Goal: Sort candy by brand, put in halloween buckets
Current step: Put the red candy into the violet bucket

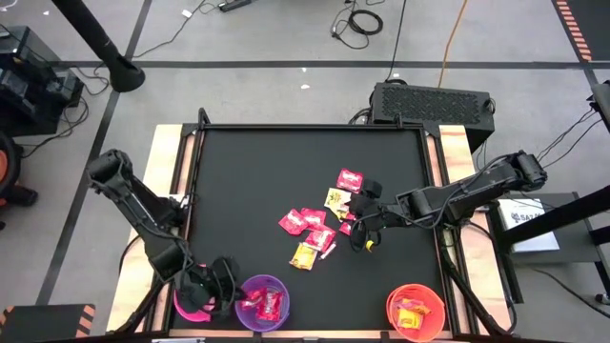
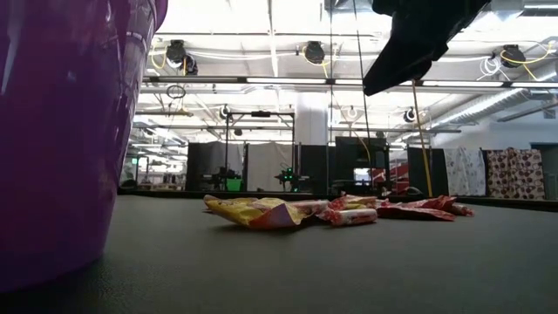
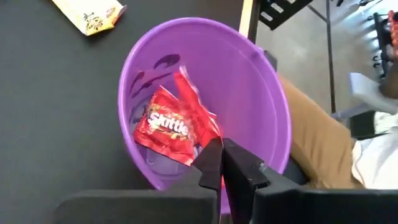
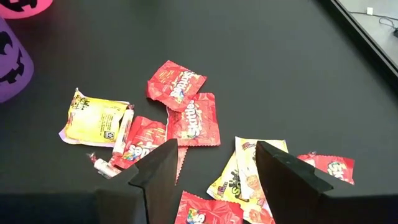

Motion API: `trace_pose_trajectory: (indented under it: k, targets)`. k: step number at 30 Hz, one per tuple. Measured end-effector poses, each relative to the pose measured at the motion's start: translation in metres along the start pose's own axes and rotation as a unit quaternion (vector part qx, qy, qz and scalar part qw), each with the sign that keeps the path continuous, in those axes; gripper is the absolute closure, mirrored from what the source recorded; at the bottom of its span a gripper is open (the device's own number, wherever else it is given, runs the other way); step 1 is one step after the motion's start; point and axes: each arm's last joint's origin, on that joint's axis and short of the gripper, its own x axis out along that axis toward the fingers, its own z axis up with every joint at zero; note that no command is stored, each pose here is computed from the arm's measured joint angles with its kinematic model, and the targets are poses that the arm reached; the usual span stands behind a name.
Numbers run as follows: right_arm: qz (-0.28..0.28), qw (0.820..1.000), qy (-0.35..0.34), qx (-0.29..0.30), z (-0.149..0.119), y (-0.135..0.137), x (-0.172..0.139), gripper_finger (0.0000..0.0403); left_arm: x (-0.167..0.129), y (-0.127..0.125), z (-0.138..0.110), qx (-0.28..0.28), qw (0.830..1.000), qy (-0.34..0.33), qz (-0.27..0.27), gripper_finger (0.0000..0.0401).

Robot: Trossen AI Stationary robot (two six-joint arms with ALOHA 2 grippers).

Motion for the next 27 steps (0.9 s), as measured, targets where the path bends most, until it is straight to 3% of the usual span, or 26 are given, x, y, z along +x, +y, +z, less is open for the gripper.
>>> trace_pose_trajectory:
  k: [6,12,16,22,27]
  targets:
    - [-0.001,1.0,-0.001,0.004,0.0,0.0,0.0,0.0195,0.009,0.002,0.004,0.01,1.0,-0.011,0.009,0.0323]
    - [-0.004,1.0,-0.003,0.006,0.0,0.0,0.0,0.0195,0.014,0.008,0.028,0.084,0.994,-0.071,0.023,0.0231]
    - [-0.004,1.0,-0.009,0.01,0.002,-0.001,0.001,0.0195,0.012,0.014,0.049,0.144,0.984,-0.096,0.042,0.021]
    - [0.012,0.998,-0.064,-0.01,0.013,0.006,0.01,0.0195,-0.008,0.014,0.096,0.228,0.953,-0.177,0.092,0.0208]
    - [-0.022,0.995,-0.084,-0.045,0.017,0.007,0.039,0.0195,-0.03,0.033,0.125,0.267,0.908,-0.222,0.236,0.0208]
